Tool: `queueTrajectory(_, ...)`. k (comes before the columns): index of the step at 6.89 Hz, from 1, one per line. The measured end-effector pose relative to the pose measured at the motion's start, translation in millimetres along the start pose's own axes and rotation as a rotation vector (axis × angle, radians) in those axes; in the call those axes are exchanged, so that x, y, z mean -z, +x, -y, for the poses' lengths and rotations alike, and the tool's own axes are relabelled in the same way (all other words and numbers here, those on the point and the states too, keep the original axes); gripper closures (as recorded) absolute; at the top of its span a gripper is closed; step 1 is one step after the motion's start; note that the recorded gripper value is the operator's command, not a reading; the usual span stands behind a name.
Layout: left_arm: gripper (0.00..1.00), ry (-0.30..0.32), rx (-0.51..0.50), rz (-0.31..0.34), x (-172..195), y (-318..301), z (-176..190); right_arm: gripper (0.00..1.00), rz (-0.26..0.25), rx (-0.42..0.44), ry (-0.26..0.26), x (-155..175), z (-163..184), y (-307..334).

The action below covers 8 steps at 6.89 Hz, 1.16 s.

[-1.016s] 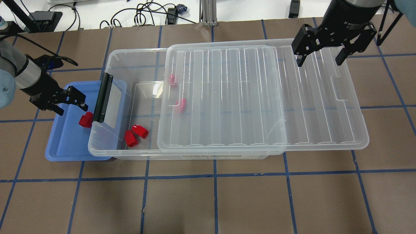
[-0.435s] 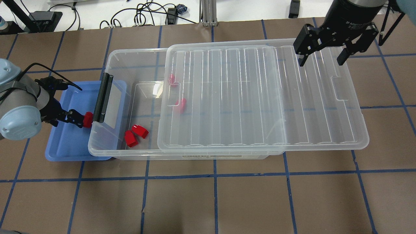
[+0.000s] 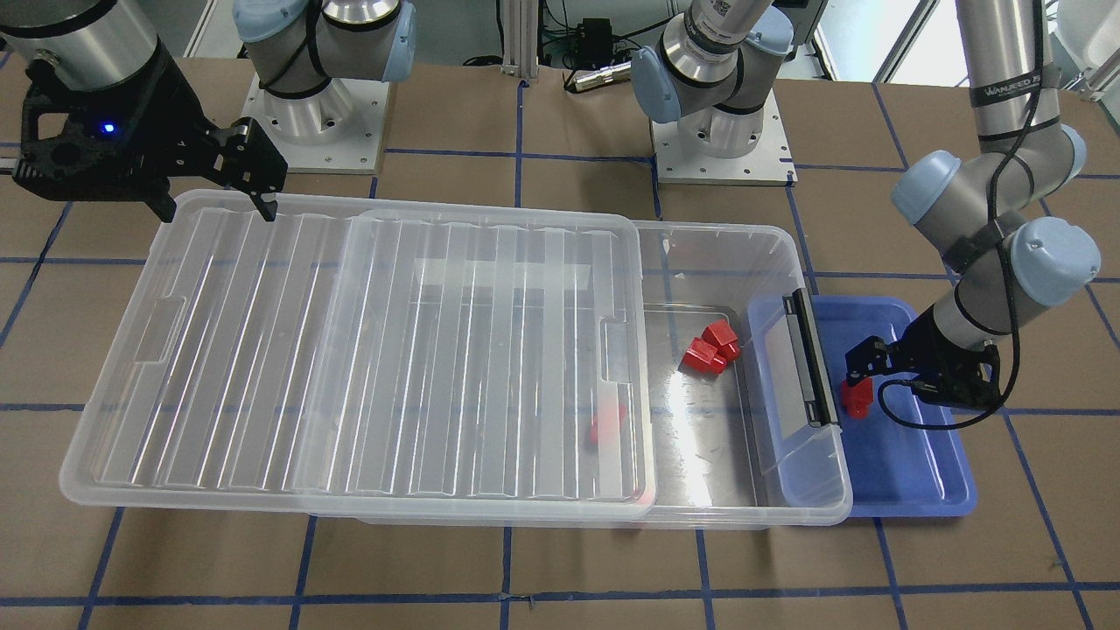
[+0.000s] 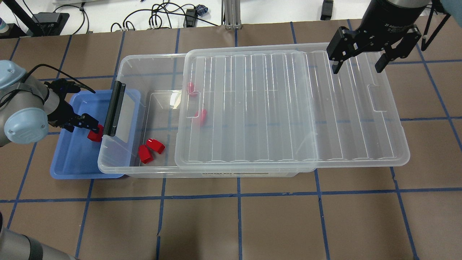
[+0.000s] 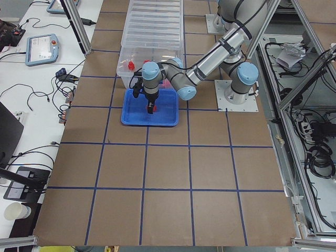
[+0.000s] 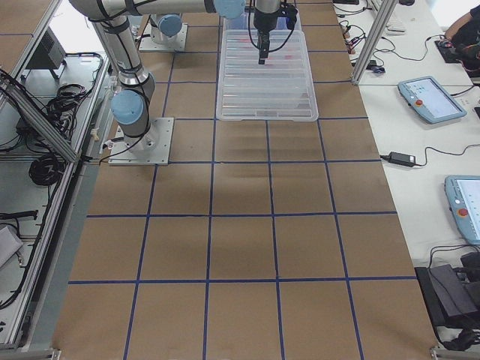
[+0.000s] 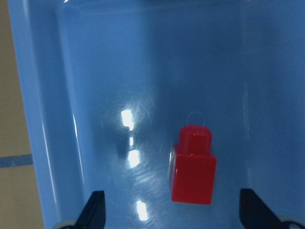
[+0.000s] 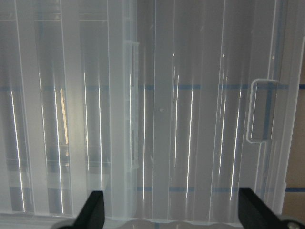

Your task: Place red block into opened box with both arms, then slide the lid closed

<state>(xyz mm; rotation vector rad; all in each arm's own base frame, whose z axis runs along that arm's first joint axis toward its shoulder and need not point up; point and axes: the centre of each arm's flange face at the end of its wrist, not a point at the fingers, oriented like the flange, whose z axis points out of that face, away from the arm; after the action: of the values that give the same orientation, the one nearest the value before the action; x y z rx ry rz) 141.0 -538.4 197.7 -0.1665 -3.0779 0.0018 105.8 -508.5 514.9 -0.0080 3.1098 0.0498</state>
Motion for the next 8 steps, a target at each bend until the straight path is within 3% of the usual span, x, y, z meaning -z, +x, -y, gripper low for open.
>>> queueTrajectory(1,0.29,-0.016,0.007,-0.037,-20,1,4,0.00,0.000,0.000,0.000,0,0,0)
queueTrajectory(2,0.72,-0.029,0.014,-0.052,-31,3,5,0.00,-0.001,0.000,0.000,0,0,1)
queueTrajectory(3,0.85,-0.035,0.017,-0.049,-33,5,6,0.00,-0.001,-0.001,0.000,0,0,1)
queueTrajectory(5,1.00,-0.039,0.002,-0.017,-24,14,9,0.00,-0.001,-0.004,0.001,1,0,3)
queueTrajectory(8,1.00,-0.026,-0.027,0.033,22,28,20,0.00,0.000,-0.004,0.000,0,0,3)
